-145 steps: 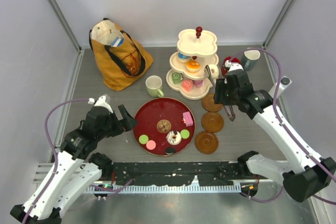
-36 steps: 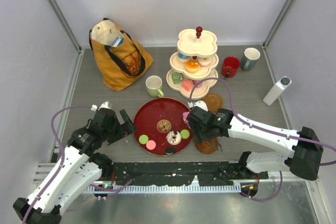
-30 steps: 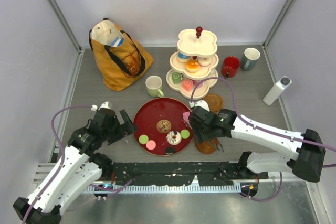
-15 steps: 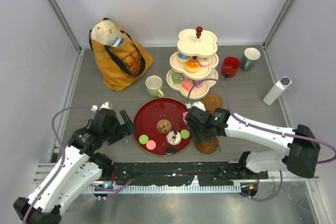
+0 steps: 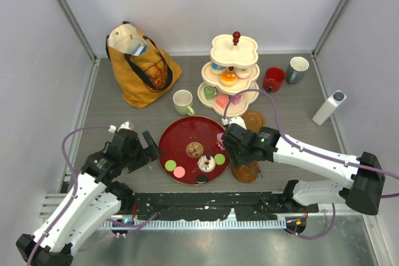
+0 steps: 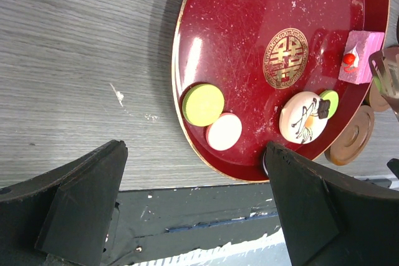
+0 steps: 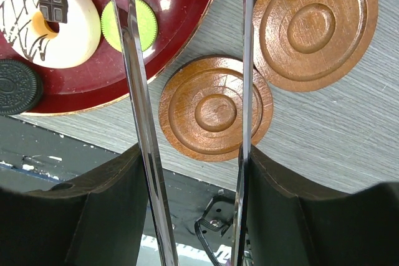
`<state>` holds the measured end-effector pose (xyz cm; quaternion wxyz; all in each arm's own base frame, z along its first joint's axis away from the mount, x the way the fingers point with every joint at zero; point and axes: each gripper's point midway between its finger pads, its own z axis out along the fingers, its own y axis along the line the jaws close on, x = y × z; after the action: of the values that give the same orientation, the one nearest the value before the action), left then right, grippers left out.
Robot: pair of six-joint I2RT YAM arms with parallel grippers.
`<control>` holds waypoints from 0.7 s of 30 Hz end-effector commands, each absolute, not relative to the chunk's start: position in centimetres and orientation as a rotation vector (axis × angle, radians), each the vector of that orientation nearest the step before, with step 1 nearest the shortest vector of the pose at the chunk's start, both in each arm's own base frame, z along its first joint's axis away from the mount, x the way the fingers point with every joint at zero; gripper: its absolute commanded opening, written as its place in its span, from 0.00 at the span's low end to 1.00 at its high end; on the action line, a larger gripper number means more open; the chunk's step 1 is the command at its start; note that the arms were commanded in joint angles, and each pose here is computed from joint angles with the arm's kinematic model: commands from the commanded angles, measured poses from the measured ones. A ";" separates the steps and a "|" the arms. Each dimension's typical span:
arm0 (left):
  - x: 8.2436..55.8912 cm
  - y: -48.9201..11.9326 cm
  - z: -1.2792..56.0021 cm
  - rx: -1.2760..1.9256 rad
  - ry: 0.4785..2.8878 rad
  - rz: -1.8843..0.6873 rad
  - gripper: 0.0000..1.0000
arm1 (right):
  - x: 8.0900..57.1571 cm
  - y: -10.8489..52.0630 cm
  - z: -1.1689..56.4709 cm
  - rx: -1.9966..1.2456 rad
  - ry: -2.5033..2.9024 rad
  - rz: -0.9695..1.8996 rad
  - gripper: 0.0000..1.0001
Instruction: Serve the afternoon tea
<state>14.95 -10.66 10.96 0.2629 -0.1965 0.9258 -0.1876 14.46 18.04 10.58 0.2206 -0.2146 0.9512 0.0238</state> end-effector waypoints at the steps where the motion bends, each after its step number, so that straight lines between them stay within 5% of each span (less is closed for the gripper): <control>1: 15.4 -11.0 11.3 -0.522 2.478 -0.537 1.00 | 14.6 18.8 11.6 -0.597 2.598 0.125 0.59; 21: 15.3 -10.9 11.0 -0.527 2.481 -0.529 1.00 | 14.2 18.9 8.0 -0.662 2.703 0.025 0.57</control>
<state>14.79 -10.58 10.58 0.2604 -0.1966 0.9269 -0.1855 13.65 18.17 8.04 0.1715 -0.2305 0.9578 0.0051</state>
